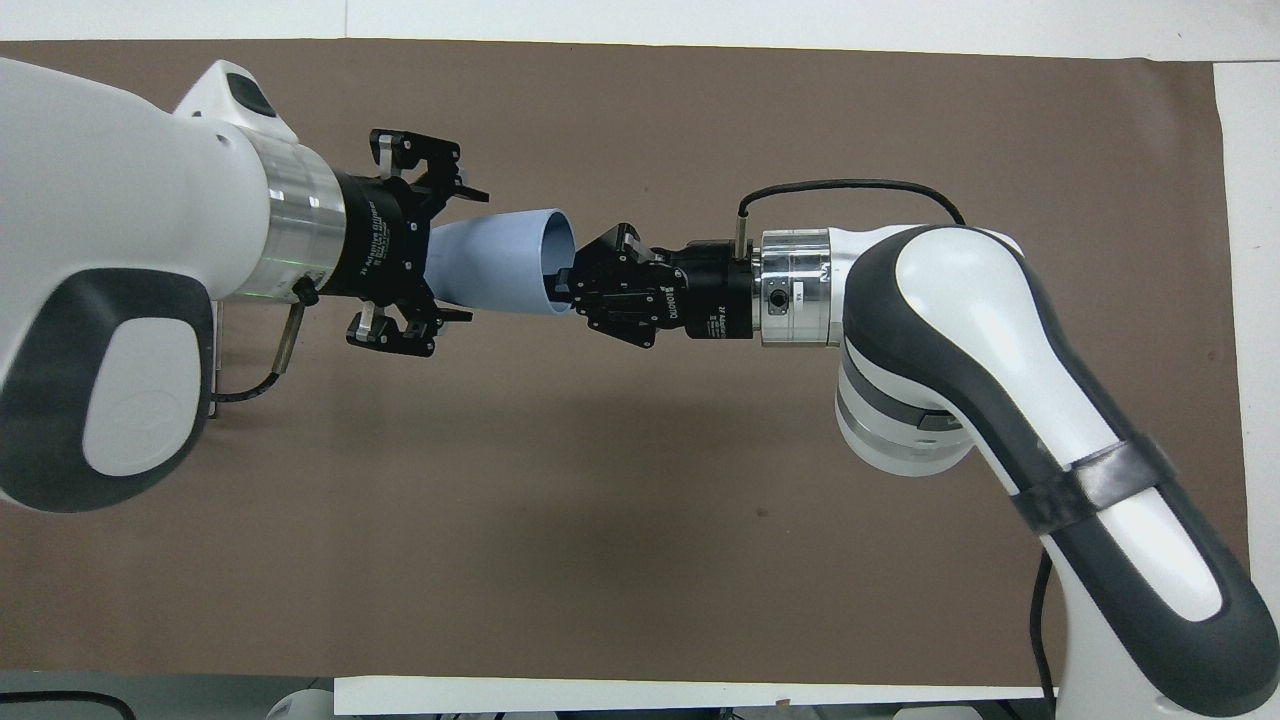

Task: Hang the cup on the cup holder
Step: 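Close the left gripper on the cup while the right gripper holds it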

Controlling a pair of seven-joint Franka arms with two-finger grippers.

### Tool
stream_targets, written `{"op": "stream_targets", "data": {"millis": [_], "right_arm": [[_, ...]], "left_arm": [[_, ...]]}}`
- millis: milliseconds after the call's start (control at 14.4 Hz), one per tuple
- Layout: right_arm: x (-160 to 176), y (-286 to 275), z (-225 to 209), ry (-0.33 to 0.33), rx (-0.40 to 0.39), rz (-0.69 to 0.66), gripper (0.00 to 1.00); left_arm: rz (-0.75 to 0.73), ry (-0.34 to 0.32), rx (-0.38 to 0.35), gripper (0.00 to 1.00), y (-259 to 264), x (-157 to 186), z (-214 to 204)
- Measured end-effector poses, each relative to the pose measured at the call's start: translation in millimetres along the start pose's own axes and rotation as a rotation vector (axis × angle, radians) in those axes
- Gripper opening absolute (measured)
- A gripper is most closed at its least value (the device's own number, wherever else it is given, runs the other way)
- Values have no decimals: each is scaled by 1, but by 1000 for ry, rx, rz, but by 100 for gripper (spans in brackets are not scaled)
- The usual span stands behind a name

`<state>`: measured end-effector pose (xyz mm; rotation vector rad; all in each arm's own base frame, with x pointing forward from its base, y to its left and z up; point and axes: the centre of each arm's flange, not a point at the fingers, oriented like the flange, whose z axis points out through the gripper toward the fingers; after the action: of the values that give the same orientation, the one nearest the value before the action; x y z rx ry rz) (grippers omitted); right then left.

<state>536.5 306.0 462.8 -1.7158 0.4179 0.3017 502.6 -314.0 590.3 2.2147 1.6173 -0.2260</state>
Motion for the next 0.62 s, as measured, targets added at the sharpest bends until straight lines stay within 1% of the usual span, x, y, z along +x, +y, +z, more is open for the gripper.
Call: {"op": "stream_targets", "data": {"millis": [208,277,347,416,485,554,624], "right_arm": [[1,1,-2,4,1,2,4],[3,0,-4,8,4,3,4],[4,-1,-6,10,6,3,4],[4,-1,-6,9,7,2,4],[4,-2,-6,11,9,3,4],[4,-2,-6,11,9,3,4],[4,-2,-6,11,9,3,4]], "left_arm": [[-15,-8,-15,97,1,0,5],[-19,-14,-13,89,1,0,6],[-21,-18,-12,80,1,-1,6],[-23,-20,-12,80,1,-1,6],[-24,-21,-11,74,1,-1,6],[-26,-21,-11,72,1,-1,6],[-26,-21,-12,72,1,-1,6]]}}
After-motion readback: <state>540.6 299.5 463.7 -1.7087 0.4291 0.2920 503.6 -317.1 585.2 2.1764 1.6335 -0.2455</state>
